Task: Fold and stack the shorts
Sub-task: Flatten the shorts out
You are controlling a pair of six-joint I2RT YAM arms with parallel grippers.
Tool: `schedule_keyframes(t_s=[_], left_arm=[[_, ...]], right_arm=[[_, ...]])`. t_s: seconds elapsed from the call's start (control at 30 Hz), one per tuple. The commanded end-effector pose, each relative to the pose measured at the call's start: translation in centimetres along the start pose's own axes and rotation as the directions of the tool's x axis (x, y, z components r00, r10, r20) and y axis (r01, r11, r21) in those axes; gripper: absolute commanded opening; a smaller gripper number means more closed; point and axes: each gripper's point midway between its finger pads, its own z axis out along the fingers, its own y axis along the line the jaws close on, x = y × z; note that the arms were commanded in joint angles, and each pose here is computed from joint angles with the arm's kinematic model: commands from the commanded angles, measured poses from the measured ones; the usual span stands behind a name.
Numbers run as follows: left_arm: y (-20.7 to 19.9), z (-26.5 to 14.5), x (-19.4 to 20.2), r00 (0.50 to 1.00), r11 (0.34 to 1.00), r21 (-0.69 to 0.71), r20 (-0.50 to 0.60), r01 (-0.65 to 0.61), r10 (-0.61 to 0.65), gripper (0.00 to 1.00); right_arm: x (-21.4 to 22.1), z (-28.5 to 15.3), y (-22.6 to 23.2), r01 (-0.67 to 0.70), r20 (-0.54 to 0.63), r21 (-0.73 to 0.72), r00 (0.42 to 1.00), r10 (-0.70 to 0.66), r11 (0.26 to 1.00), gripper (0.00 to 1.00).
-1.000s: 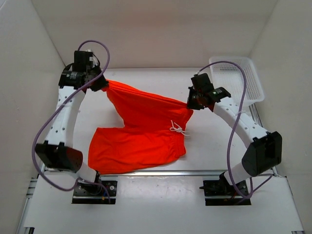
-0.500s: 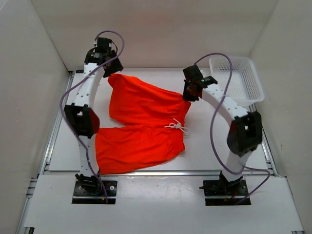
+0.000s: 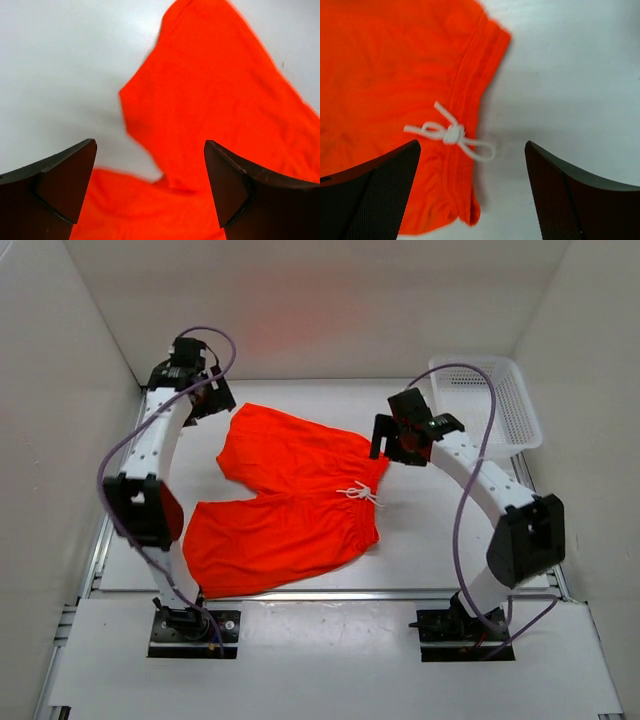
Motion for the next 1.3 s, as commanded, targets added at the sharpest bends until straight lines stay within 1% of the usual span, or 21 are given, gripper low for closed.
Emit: schedule_keyframes(t_s=[0.0,0.03,0.07,0.1,0.13,0.17,0.2,0.27,0.3,0.4,0.43,0.53,0.63,0.73,0.77,0.9,0.93,1.03,1.07,1.13,1.27], left_arm=[[2.3,-6.5,2.0,0.999,0.999,0.036,0.045,-0.019,0.017,1.0],[2.7,-6.7,3.6,1.0,0.999,0.046,0.02,-0.008,0.007,0.97],[3.9,-5.3,8.2,0.997,1.0,0.026,-0.082,0.011,-0.009,0.95],[3.8,-6.9,9.6,0.996,0.996,0.081,-0.084,0.04,-0.033,0.93],[3.7,-6.7,11.2,0.993,0.992,0.103,-0.1,0.071,-0.06,0.9],[3.7,-6.4,13.1,0.987,0.987,0.122,-0.134,0.106,-0.09,0.81],[4.6,-4.9,17.9,0.962,0.982,0.101,-0.24,0.158,-0.13,0.76],[3.4,-4.3,20.6,0.938,0.959,0.176,-0.306,0.224,-0.164,0.61],[3.7,-3.7,22.9,0.915,0.956,0.146,-0.357,0.255,-0.189,0.39],[3.6,-2.5,24.8,0.903,0.97,0.094,-0.393,0.226,-0.173,0.13],[3.9,-2.0,24.7,0.909,0.973,0.073,-0.378,0.218,-0.175,0.1],[3.8,-1.0,24.3,0.911,0.979,0.046,-0.376,0.2,-0.169,0.1],[3.7,0.8,23.8,0.913,0.986,0.023,-0.382,0.162,-0.142,0.1],[3.5,2.8,23.8,0.902,0.991,-0.005,-0.413,0.133,-0.124,0.1],[3.3,3.3,23.8,0.903,0.994,-0.009,-0.416,0.111,-0.105,0.1],[2.2,5.7,23.3,0.892,0.997,0.005,-0.446,0.075,-0.065,0.1],[1.4,5.9,23.0,0.893,0.998,0.027,-0.448,0.063,-0.045,0.1],[-0.9,7.2,20.8,0.905,0.995,0.086,-0.426,0.05,-0.008,0.1],[-2.2,7.3,18.9,0.917,0.991,0.124,-0.398,0.042,0.011,0.1],[-3.3,8.3,18.6,0.909,0.989,0.146,-0.415,0.019,0.044,0.1],[-7.0,8.1,14.2,0.942,0.978,0.208,-0.32,-0.035,0.101,0.12]], right_arm=[[3.1,-3.0,1.8,-0.004,-0.045,-0.129,0.999,-0.002,0.992,0.89],[6.0,-2.7,1.6,-0.018,-0.113,-0.135,0.994,0.003,0.991,0.89],[7.5,-2.8,1.5,-0.033,-0.152,-0.154,0.988,0.009,0.987,0.89],[8.7,-3.4,1.4,-0.046,-0.178,-0.178,0.984,0.014,0.983,0.89],[11.4,-3.1,1.5,-0.071,-0.255,-0.212,0.967,0.015,0.975,0.87],[12.2,-3.1,1.9,-0.08,-0.272,-0.246,0.962,0.01,0.966,0.87],[12.9,-3.3,2.3,-0.09,-0.292,-0.284,0.956,0.003,0.955,0.87],[14.8,-2.5,2.9,-0.111,-0.343,-0.334,0.939,-0.011,0.936,0.85],[15.1,-2.6,3.4,-0.113,-0.358,-0.365,0.933,-0.027,0.924,0.83],[15.7,-1.5,4.0,-0.094,-0.385,-0.378,0.921,-0.064,0.921,0.78],[16.0,-1.2,3.9,-0.083,-0.389,-0.377,0.918,-0.076,0.923,0.77],[15.9,-0.1,4.1,-0.068,-0.399,-0.373,0.912,-0.093,0.925,0.77],[16.1,1.4,4.4,-0.062,-0.416,-0.364,0.904,-0.103,0.929,0.7],[16.6,2.8,4.2,-0.062,-0.444,-0.337,0.89,-0.1,0.94,0.51],[16.5,3.4,3.9,-0.051,-0.439,-0.311,0.894,-0.096,0.949,0.37],[15.4,4.4,3.5,-0.059,-0.42,-0.264,0.906,-0.06,0.963,0.06],[15.6,4.9,2.7,-0.052,-0.421,-0.212,0.906,-0.043,0.976,0.02],[14.7,6.2,0.5,-0.076,-0.411,-0.125,0.911,0.018,0.989,0.0],[14.3,6.7,-0.5,-0.091,-0.412,-0.095,0.91,0.045,0.991,0.0],[13.6,7.1,-1.1,-0.105,-0.402,-0.075,0.913,0.066,0.992,0.0],[11.5,7.1,-1.7,-0.095,-0.35,-0.034,0.934,0.077,0.995,0.0]])
